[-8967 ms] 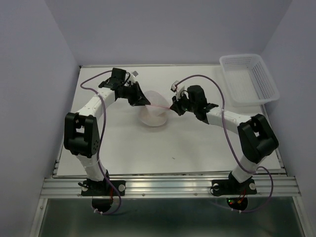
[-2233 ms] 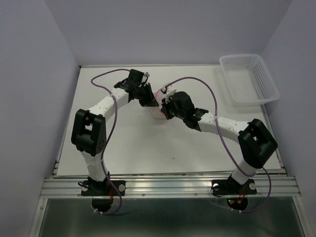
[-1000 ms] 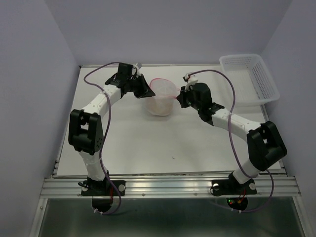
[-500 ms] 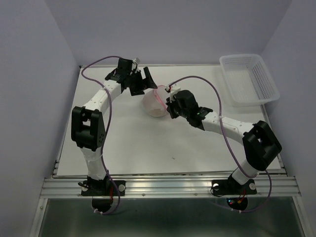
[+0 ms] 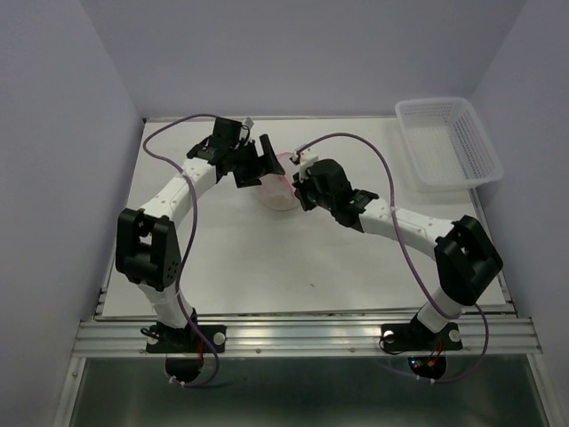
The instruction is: Unzip the laundry bag and remove the bra
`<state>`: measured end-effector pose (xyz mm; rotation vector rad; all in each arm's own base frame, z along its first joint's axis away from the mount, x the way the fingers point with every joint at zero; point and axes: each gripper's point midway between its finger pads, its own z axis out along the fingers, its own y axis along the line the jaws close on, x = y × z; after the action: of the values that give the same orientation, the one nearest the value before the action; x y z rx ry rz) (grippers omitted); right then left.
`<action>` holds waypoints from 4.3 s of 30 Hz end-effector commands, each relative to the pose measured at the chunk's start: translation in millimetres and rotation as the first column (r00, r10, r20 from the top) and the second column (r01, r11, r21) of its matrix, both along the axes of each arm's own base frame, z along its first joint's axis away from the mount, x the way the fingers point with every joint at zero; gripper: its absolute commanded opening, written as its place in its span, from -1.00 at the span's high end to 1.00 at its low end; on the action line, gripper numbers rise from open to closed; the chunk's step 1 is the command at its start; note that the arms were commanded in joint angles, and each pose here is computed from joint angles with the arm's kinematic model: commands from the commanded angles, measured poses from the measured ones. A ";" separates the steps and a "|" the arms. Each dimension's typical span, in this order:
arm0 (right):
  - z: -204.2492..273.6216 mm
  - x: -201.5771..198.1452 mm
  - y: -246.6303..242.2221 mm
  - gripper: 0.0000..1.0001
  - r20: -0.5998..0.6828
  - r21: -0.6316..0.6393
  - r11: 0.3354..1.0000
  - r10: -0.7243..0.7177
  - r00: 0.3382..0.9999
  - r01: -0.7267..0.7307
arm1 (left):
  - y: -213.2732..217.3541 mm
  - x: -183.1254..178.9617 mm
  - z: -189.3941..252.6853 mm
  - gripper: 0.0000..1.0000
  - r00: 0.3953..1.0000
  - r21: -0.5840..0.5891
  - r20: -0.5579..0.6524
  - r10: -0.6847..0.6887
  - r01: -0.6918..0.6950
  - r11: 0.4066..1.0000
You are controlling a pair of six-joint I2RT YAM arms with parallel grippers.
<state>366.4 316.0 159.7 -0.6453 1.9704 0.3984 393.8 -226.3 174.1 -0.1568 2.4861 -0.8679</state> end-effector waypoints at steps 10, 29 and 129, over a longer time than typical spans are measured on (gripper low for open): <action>26.9 -0.4 17.0 0.99 0.067 0.044 0.998 0.031 0.997 -0.034 | -24.5 -13.0 -0.8 -0.56 1.000 -0.026 -0.007 -0.013 0.013 1.000; 2.1 -4.7 -14.4 0.99 0.035 0.003 0.992 -0.124 0.992 0.124 | -19.2 -6.4 -10.7 1.00 0.999 -0.016 -0.033 0.029 -0.030 0.999; -14.7 16.1 -11.9 -0.70 -0.415 0.434 0.856 0.467 0.781 -0.281 | 13.5 -52.6 -102.4 1.00 0.980 0.175 0.095 -0.176 0.158 0.972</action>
<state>394.1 294.0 119.1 -0.7016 2.2476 1.2245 338.0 -206.2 57.9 0.1388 2.5345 -0.6703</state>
